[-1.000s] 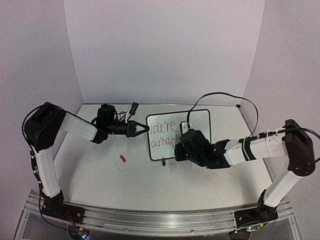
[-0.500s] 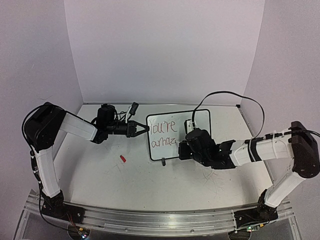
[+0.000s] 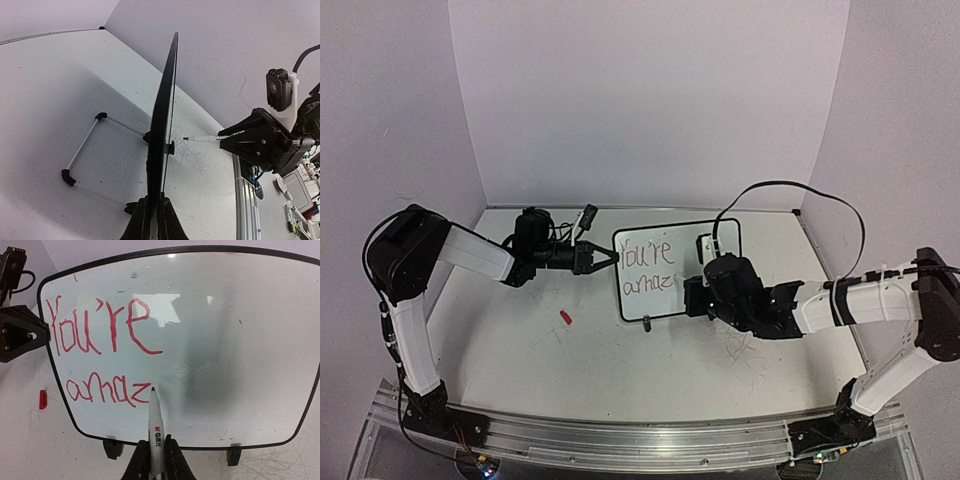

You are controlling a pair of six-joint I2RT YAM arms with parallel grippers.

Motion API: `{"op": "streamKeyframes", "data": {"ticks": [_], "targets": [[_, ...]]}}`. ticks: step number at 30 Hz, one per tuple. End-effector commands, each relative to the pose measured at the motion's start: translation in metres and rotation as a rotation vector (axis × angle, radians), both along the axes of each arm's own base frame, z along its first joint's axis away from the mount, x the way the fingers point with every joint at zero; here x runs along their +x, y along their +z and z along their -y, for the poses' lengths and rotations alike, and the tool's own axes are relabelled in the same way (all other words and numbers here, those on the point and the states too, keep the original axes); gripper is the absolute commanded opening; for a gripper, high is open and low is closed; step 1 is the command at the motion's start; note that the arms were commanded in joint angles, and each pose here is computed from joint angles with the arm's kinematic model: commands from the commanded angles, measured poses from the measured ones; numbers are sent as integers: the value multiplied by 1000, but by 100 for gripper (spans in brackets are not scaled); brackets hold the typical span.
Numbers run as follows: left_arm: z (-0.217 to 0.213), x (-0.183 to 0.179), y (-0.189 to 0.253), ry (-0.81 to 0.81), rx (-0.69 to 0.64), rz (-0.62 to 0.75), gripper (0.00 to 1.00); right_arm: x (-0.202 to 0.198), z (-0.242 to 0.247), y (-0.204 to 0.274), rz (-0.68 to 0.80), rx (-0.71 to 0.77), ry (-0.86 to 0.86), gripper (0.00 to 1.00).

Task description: Write a sentence on the whiteboard

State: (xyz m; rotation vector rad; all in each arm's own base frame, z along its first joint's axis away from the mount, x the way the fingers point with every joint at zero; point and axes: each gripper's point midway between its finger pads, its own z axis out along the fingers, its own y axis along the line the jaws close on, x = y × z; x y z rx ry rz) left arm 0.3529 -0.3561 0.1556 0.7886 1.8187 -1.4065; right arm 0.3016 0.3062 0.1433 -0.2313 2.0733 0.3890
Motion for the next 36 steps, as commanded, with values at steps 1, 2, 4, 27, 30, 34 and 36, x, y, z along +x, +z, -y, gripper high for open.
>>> {"op": "streamKeyframes", "data": {"ticks": [1, 2, 4, 27, 30, 34, 36], "targets": [[8, -10, 19, -36, -10, 35, 0, 4, -4, 11, 28, 3, -4, 0], [8, -10, 19, -35, -10, 35, 0, 4, -3, 11, 28, 4, -9, 0], [8, -10, 19, -35, -9, 37, 0, 5, 0, 12, 33, 3, -22, 0], [8, -10, 16, -39, -3, 38, 0, 26, -17, 16, 50, -23, -29, 0], [8, -10, 17, -38, -3, 40, 0, 28, -14, 13, 41, -19, -39, 0], [8, -9, 17, -37, -3, 42, 0, 27, -10, 1, 10, -26, -45, 0], [8, -9, 16, -39, -3, 39, 0, 25, -7, -6, -5, -30, -53, 0]]}}
